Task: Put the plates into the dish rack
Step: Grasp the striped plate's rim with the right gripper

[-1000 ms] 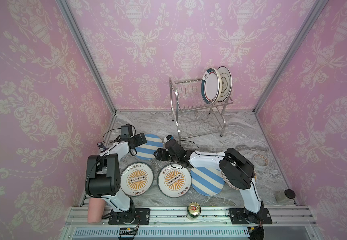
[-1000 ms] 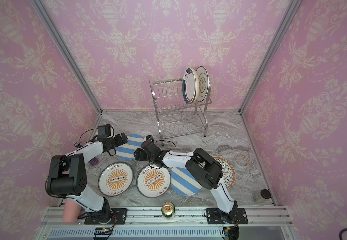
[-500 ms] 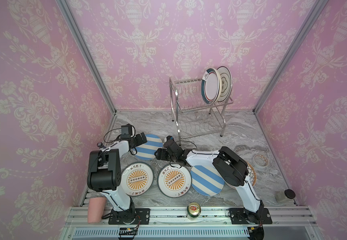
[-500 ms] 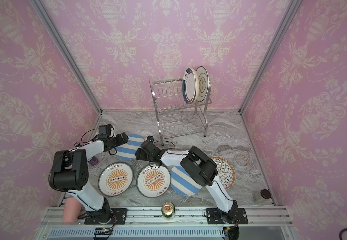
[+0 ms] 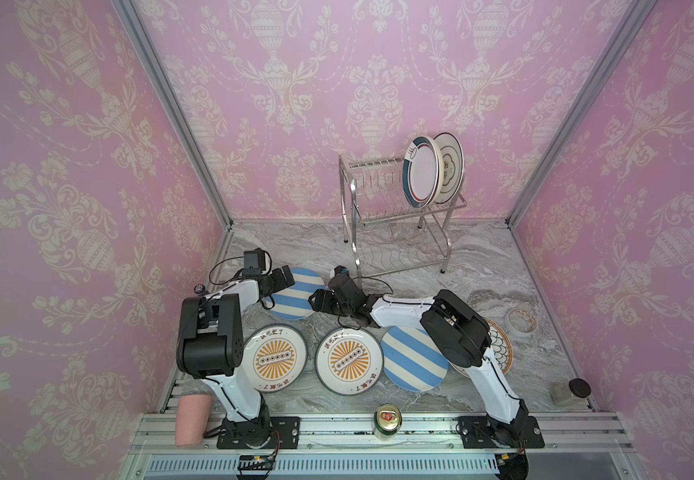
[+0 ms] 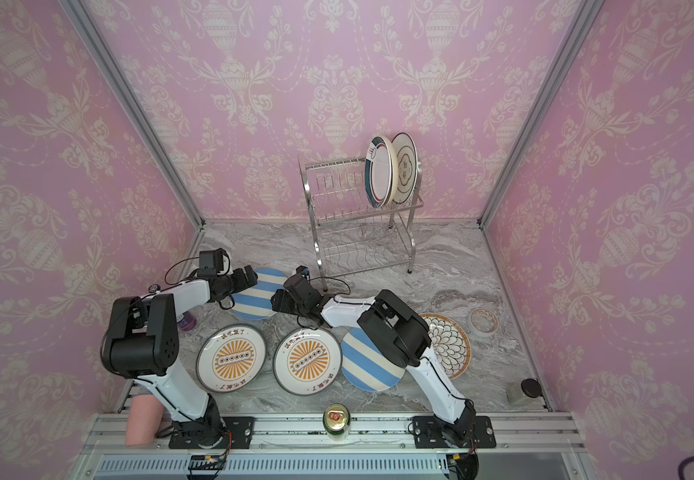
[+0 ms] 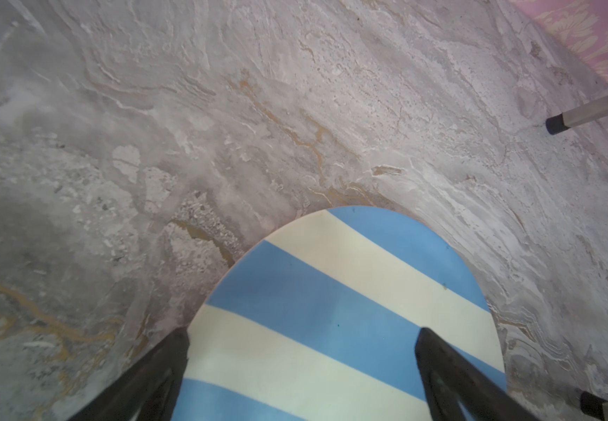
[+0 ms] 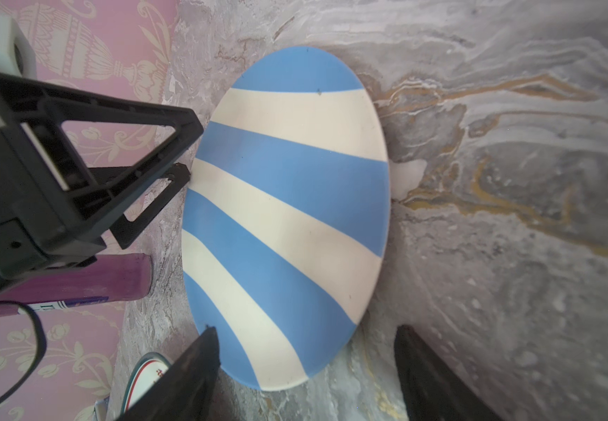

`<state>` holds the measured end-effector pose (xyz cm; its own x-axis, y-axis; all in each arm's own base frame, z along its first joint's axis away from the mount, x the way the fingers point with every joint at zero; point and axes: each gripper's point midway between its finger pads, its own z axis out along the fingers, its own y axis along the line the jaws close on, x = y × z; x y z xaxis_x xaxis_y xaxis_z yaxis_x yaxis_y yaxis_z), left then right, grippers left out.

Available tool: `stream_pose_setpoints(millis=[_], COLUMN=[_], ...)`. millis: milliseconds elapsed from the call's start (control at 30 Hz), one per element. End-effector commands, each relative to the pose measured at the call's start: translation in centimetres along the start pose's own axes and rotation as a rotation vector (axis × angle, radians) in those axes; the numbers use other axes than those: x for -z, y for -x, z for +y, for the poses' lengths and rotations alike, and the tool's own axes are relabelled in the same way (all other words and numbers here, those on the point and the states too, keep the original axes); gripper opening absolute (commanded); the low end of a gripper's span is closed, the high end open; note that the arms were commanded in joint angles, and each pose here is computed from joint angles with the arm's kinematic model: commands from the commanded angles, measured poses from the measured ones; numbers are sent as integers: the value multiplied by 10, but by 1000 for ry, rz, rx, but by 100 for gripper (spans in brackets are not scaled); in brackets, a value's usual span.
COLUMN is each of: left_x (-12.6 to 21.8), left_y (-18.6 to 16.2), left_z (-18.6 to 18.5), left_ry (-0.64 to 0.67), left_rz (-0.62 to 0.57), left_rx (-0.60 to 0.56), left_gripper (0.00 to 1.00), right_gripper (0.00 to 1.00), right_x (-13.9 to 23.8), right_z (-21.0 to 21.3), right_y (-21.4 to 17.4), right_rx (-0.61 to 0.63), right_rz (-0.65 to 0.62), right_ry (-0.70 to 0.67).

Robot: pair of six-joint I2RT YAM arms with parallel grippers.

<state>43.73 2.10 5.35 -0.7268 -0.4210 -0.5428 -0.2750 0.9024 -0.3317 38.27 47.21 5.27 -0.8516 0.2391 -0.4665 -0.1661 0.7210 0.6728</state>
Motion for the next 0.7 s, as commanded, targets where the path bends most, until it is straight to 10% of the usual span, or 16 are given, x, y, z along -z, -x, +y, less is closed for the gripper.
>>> stream_pose_setpoints(millis=[0, 667], left_x=[11, -28], left_y=[22, 5], left_z=[6, -3], left_ry=[62, -13], left_rz=[-41, 88], left_rx=[-31, 34], left_gripper=[99, 99], right_gripper=[78, 78], right_x=[-13, -25], right_z=[-12, -26], right_y=[-9, -11], right_rx=[-20, -73], right_rz=[35, 37], right_ry=[-22, -6])
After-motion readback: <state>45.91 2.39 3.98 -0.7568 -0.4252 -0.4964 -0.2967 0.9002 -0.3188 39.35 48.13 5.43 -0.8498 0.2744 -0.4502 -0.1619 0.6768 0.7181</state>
